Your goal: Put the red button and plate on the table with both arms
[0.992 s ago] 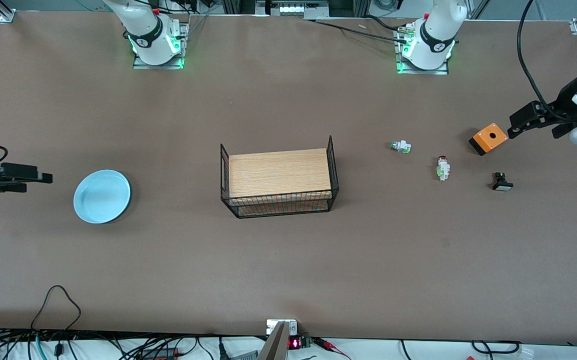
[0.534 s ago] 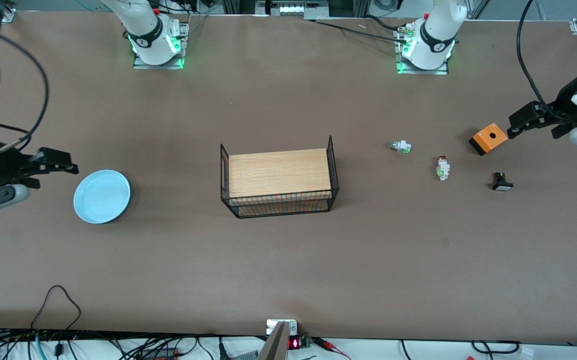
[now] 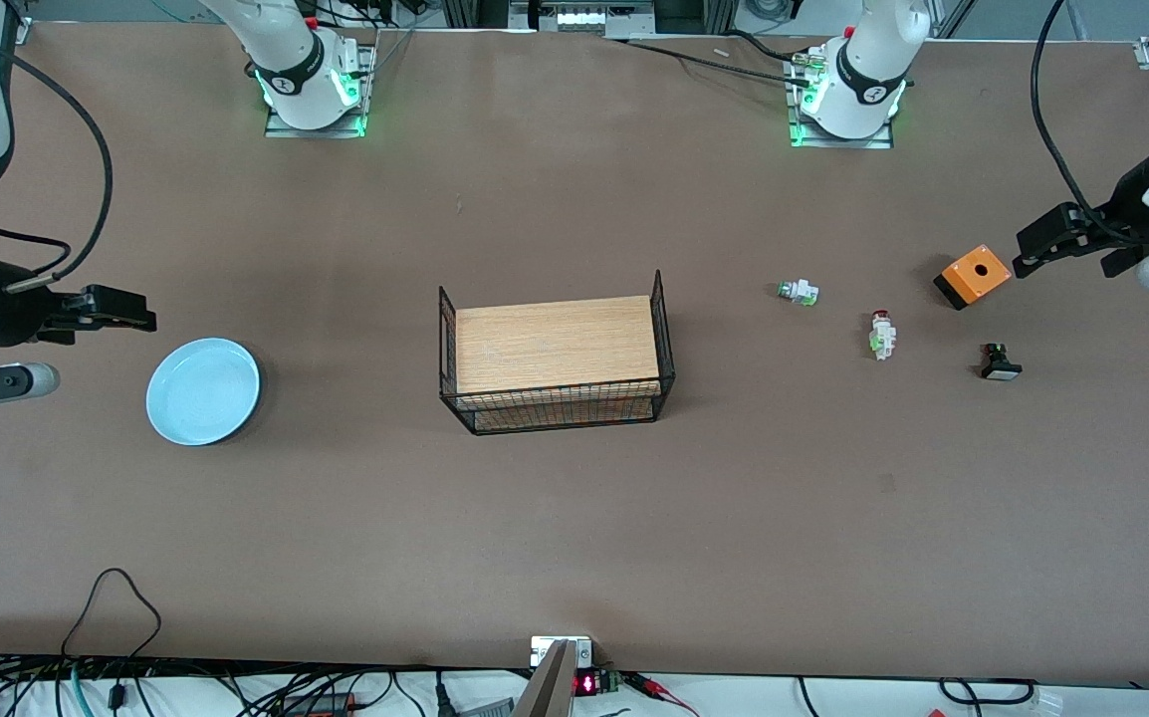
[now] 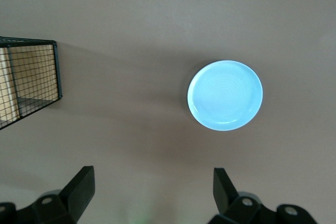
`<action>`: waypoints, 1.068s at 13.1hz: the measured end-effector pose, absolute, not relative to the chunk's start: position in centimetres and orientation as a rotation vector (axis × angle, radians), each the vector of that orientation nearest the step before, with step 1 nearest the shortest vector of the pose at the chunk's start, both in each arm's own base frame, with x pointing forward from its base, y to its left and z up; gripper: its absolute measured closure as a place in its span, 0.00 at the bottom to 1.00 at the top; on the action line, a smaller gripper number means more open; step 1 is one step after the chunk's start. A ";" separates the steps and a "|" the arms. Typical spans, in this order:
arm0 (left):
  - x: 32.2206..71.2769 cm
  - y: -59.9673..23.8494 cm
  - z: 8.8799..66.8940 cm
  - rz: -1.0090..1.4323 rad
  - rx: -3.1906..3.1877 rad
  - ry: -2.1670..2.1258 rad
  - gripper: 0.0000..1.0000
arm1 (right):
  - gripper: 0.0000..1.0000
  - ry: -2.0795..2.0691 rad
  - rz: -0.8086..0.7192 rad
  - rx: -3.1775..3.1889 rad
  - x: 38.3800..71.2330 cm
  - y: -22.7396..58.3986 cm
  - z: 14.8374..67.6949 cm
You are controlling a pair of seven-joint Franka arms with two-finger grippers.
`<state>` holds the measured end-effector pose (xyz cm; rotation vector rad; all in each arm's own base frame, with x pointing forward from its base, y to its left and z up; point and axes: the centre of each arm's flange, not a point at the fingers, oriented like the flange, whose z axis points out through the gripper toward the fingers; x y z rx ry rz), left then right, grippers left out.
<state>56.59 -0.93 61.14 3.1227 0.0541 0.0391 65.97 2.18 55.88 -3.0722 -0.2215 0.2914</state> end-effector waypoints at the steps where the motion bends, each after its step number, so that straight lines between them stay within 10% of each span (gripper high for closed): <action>1: 56.6 -0.7 61.1 0.039 3.123 0.059 0.00 | 0.00 -0.220 0.315 -3.086 65.7 2.0 55.7; 14: 56.7 1.9 61.1 0.046 3.081 0.144 0.00 | 0.00 -0.283 0.222 -3.163 56.6 3.4 55.6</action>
